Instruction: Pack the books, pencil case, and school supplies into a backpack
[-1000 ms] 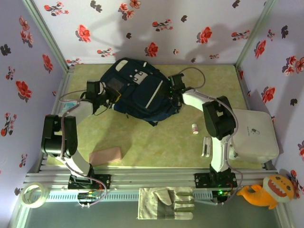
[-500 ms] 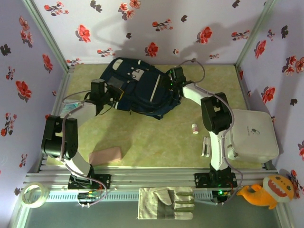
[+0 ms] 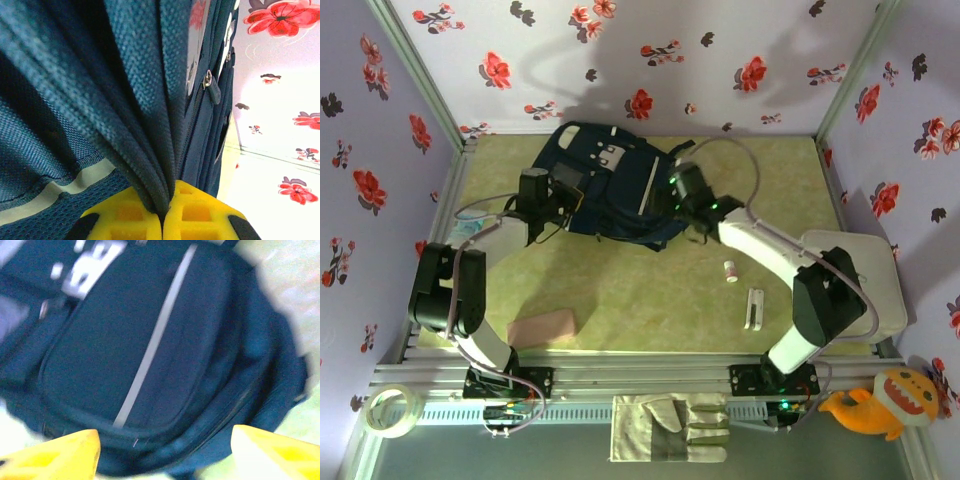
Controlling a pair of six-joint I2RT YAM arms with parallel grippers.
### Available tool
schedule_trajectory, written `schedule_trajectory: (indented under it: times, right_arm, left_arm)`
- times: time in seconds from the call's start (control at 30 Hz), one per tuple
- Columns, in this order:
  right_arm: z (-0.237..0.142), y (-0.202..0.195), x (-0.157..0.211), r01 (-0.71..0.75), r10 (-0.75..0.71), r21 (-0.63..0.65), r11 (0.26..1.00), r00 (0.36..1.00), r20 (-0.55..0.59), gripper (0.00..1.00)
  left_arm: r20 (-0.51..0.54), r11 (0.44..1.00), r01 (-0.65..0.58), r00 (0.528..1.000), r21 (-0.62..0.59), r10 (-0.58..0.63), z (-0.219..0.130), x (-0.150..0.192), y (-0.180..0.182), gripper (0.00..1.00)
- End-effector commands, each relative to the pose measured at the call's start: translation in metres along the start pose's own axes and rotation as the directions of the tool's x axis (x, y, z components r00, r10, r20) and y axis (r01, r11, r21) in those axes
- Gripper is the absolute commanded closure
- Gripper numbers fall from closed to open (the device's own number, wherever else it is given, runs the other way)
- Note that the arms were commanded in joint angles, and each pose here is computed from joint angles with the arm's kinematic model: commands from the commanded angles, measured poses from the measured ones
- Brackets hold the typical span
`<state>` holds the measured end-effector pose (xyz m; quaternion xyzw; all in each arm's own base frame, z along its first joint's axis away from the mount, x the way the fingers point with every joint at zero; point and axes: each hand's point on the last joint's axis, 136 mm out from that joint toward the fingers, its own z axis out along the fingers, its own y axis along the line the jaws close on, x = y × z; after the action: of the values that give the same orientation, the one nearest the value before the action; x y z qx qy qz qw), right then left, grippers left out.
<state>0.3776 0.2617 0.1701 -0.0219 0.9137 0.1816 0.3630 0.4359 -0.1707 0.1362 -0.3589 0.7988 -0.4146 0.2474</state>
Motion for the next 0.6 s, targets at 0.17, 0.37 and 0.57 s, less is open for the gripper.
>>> schedule_trajectory:
  times: [0.17,0.37,0.57]
  right_arm:
    - [0.023,0.092,0.078,0.141,-0.151,-0.188,0.972,0.988,-0.043,0.42]
    - [0.058,0.115,0.087,0.131,-0.138,-0.214,0.968,0.990,-0.017,0.54]
    - [0.084,0.121,0.084,0.105,-0.107,-0.188,0.976,0.994,0.001,0.63]
  left_arm:
    - [-0.054,0.985,-0.051,0.997,0.167,0.061,0.000,0.019,-0.062,1.00]
    - [-0.064,0.981,-0.058,0.995,0.186,0.071,-0.002,0.023,-0.071,1.00]
    - [-0.064,0.980,-0.064,0.995,0.189,0.077,-0.005,0.023,-0.075,1.00]
